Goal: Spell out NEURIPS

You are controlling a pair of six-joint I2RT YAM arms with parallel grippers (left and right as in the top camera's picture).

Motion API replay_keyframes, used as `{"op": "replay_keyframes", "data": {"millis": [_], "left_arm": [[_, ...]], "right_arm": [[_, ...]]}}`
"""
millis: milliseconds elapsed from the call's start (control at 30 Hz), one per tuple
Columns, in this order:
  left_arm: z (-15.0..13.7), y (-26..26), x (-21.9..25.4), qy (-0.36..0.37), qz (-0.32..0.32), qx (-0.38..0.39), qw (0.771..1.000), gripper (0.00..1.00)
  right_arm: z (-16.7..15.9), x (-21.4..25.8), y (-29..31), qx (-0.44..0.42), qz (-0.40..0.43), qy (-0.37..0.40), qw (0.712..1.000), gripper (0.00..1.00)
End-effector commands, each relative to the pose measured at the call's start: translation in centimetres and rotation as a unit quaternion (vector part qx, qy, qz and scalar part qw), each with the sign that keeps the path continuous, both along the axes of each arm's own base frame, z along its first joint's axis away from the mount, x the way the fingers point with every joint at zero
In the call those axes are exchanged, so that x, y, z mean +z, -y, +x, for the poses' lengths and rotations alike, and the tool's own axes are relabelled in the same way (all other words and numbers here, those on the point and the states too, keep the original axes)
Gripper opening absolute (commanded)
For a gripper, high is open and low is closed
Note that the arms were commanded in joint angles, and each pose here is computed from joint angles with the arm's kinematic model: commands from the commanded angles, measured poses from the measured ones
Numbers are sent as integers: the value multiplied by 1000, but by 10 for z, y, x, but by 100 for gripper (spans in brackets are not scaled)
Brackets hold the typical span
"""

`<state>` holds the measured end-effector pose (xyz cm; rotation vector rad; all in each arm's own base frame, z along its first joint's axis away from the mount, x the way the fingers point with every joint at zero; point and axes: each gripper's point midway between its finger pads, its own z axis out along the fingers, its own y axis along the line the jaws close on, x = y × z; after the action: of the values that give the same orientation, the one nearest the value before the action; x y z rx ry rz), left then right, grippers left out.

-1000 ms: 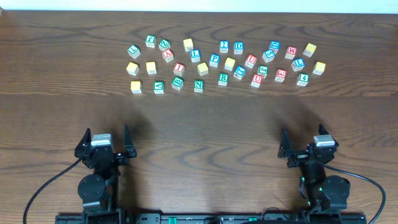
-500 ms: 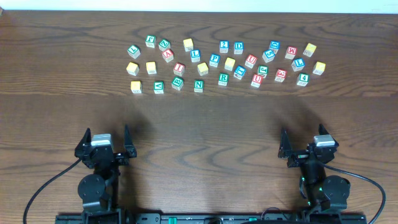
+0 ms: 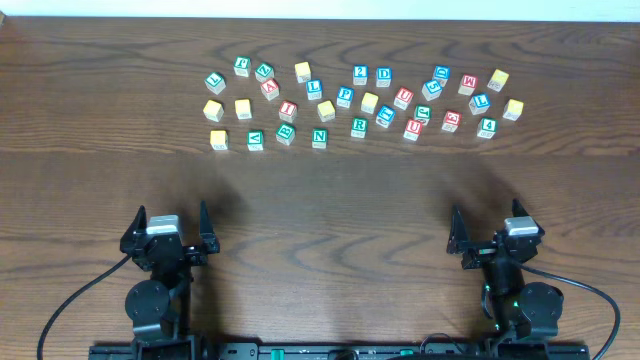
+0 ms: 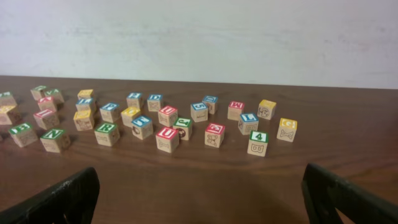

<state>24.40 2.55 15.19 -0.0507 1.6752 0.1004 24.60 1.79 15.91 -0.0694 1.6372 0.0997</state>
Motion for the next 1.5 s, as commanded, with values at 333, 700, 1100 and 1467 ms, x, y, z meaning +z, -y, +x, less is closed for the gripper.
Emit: {"op": "replay_keyframes", "data": {"millis": [333,700,1100,1467], "left_arm": [[-1,3,-13,-20,-10,-7,1000,97],[-2,3,6,-2,-7,-7,1000,98],[-1,3,22,-3,-7,-7,1000,98],[12,2,36,-50,-13,-7,999,98]], "right_arm": [[0,16,-1,3,7,33,999,99],[0,23,-1,3,7,47,999,99],[0,30,-1,3,6,62,998,99],[-3,42,-6,18,6,76,997,99]]}}
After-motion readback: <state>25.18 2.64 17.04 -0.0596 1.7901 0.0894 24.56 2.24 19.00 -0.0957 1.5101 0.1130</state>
